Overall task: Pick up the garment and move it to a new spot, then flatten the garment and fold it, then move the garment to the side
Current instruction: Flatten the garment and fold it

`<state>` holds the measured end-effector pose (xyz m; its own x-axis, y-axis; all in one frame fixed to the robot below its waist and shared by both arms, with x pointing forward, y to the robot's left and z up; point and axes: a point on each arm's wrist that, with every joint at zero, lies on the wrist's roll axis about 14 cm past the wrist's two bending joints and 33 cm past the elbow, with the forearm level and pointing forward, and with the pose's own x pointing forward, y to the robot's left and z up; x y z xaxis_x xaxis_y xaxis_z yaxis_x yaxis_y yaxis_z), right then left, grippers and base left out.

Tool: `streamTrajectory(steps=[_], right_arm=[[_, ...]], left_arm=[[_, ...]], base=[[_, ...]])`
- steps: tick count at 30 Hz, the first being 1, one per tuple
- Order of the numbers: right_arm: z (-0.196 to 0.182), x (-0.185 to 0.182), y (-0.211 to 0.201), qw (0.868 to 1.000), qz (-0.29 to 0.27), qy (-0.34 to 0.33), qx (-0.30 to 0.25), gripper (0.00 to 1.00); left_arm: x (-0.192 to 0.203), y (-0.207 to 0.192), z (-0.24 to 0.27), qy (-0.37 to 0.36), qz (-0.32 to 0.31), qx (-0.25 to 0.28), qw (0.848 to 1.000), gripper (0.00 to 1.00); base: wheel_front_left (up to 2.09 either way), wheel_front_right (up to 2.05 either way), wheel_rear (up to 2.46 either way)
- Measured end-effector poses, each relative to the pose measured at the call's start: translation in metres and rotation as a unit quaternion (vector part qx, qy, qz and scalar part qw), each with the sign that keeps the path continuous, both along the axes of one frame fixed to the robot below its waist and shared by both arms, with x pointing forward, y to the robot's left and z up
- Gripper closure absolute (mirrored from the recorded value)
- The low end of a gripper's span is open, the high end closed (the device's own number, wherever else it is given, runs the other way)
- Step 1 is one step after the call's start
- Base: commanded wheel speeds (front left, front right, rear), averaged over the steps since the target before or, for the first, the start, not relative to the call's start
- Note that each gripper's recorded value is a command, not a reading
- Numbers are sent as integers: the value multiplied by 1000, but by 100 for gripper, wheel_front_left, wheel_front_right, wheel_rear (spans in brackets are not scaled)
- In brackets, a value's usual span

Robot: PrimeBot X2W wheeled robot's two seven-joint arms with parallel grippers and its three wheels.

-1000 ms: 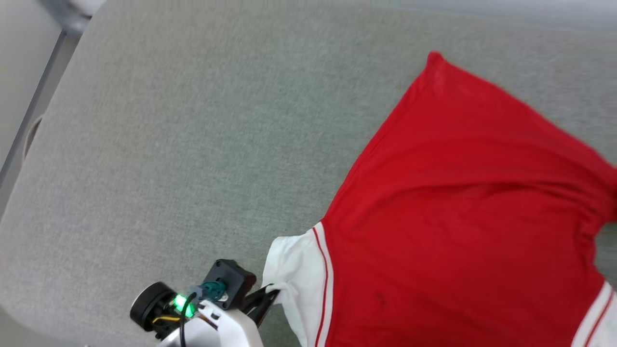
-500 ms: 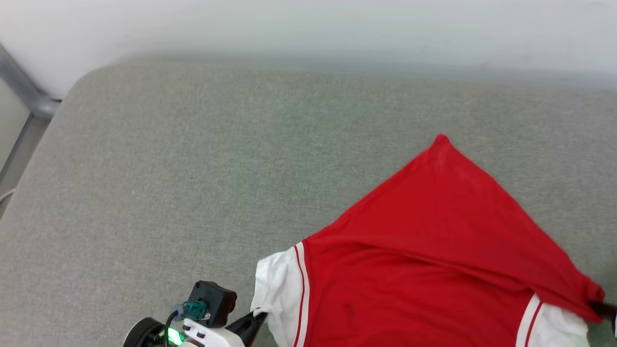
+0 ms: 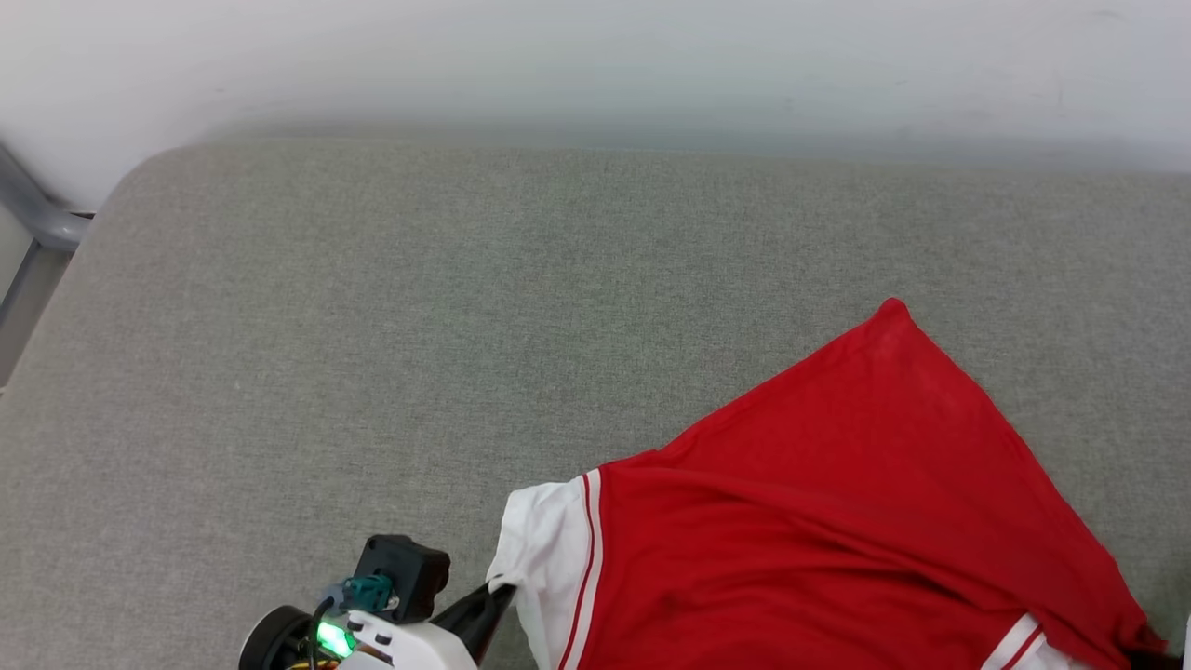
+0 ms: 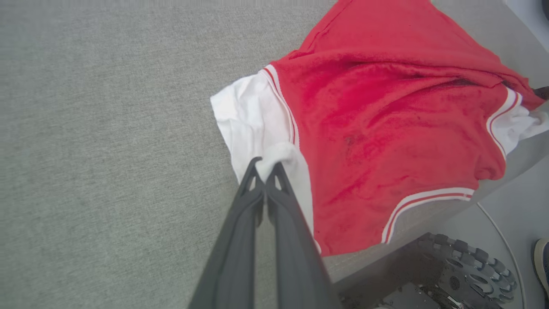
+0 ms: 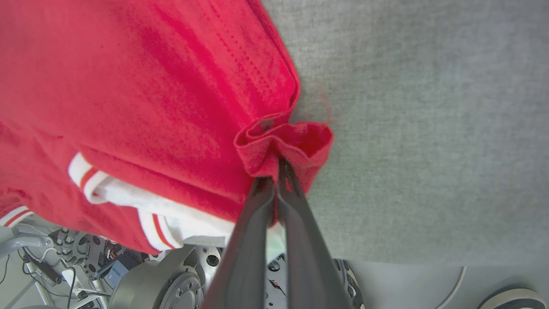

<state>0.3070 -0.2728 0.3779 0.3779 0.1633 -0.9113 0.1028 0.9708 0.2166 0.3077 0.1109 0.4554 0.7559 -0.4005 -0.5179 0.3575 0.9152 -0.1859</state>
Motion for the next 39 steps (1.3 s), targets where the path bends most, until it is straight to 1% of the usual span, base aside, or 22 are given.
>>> streamTrajectory(steps=[1, 4, 8, 13, 19, 23, 27, 31, 34, 39], right_arm=[[2, 4, 2, 1000, -2, -9, 6, 0], [16, 23, 14, 999, 11, -34, 24, 0], [40, 46, 16, 997, 48, -61, 6, 0], [73, 88, 35, 990, 99, -105, -2, 0], [87, 139, 71, 980, 152, -128, -4, 0], [80, 172, 88, 976, 178, -124, -22, 0], [61, 194, 104, 975, 196, -97, -26, 0], [43, 215, 119, 974, 207, -85, -25, 0], [26, 223, 129, 974, 215, -68, -25, 0], [0, 225, 131, 969, 239, -31, -51, 0]], left_arm=[[2, 0, 2, -5, 1, -1, 1000, 100], [3, -2, 5, -10, 0, -7, 1000, 100], [4, -1, 5, -11, 0, -6, 1000, 100], [7, 0, 3, -8, 2, -4, 1000, 100], [14, 4, 0, -4, 11, -3, 1000, 100], [18, 6, -2, -1, 21, -9, 1000, 100], [23, 11, -5, 0, 33, -9, 999, 100], [26, 16, -10, 3, 46, -6, 999, 100], [29, 16, -10, 0, 55, -18, 998, 100], [31, 22, -15, 3, 68, -16, 998, 100]], base=[[0, 0, 0], [0, 0, 0], [0, 0, 0], [0, 0, 0], [0, 0, 0], [0, 0, 0], [0, 0, 0], [0, 0, 0], [0, 0, 0], [0, 0, 0]])
